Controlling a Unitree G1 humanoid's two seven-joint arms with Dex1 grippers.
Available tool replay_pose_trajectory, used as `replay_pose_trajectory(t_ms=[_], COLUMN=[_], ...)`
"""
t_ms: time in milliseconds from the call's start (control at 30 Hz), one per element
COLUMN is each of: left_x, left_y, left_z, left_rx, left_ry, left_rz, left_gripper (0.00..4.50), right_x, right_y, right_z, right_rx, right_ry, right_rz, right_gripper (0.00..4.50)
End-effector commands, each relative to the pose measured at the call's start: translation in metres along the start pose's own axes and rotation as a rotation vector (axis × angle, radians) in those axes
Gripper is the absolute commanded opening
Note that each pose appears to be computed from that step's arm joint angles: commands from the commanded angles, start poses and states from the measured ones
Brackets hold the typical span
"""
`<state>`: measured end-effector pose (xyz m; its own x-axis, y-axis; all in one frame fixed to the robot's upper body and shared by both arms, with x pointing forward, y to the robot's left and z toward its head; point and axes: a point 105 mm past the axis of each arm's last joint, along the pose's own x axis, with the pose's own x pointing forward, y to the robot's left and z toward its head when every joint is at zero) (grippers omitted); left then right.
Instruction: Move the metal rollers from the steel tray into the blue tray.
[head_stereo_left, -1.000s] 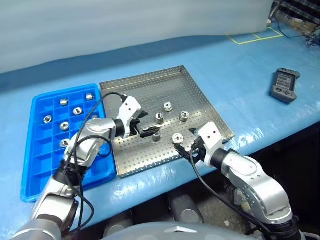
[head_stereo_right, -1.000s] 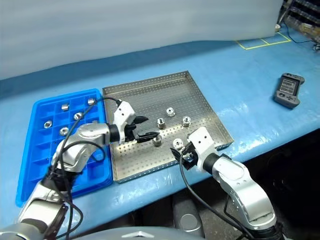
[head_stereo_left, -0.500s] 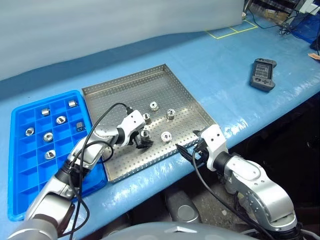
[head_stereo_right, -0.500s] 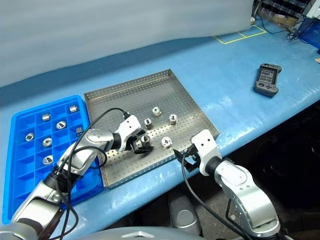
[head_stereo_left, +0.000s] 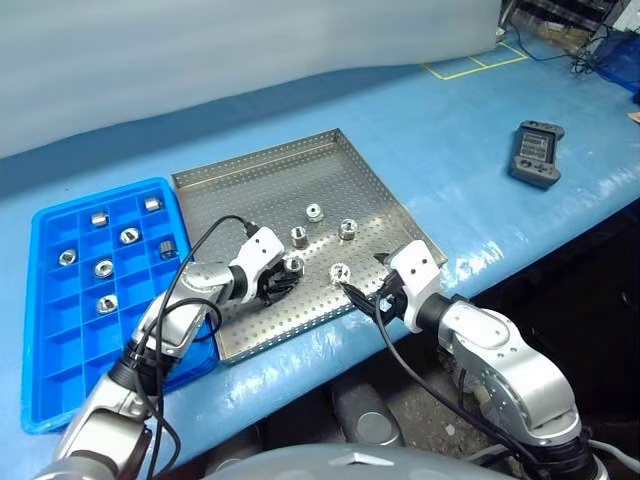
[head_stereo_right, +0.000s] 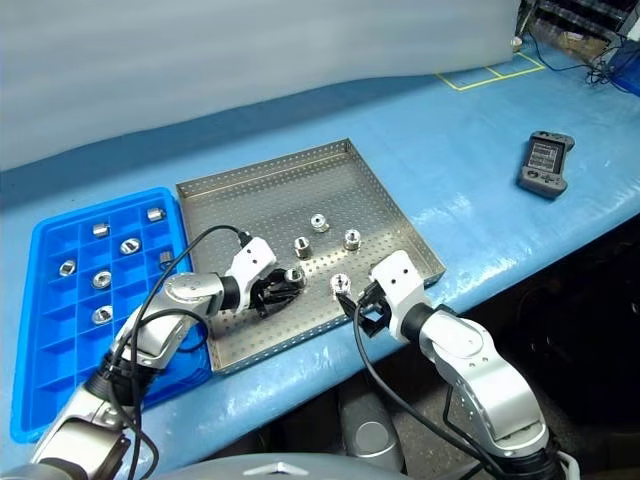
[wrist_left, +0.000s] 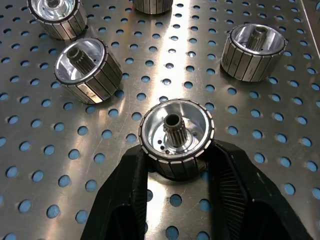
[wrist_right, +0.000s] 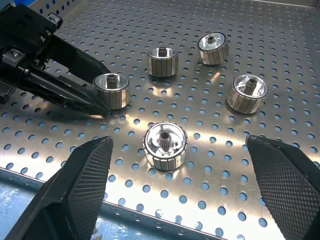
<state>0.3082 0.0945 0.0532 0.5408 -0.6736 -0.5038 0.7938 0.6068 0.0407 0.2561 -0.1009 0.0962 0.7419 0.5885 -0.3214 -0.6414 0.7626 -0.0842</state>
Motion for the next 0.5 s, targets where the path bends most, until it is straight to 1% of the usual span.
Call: replay_pose_trajectory(t_ms=[33, 100, 233, 333, 433, 500], left_x=[-0.011, -0.02, -0.046, -0.071, -0.108, -0.131], left_y=[0.002, 0.008, 0.024, 0.042, 0.061, 0.068], left_z=[0.036, 0.053, 0.073, 0.072, 0.064, 0.051], left_rx=[-0.018, -0.062, -0.112, -0.128, -0.154, -0.159], left_ry=[-0.196, -0.307, -0.444, -0.486, -0.516, -0.481], left_rz=[0.06, 0.116, 0.28, 0.464, 0.711, 0.854], left_gripper=[1.64, 1.64, 1.64, 1.64, 1.64, 1.64], right_x=[0.001, 0.003, 0.006, 0.011, 0.018, 0.022], right_y=[0.005, 0.008, 0.013, 0.019, 0.026, 0.031], right_z=[0.01, 0.01, 0.012, 0.017, 0.025, 0.029], right_rx=[-0.018, -0.018, -0.024, -0.037, -0.059, -0.072], right_ry=[-0.04, -0.041, -0.045, -0.057, -0.076, -0.087], right_rz=[0.022, 0.036, 0.071, 0.111, 0.165, 0.204], right_gripper=[4.5, 4.5, 4.5, 4.5, 4.5, 4.5])
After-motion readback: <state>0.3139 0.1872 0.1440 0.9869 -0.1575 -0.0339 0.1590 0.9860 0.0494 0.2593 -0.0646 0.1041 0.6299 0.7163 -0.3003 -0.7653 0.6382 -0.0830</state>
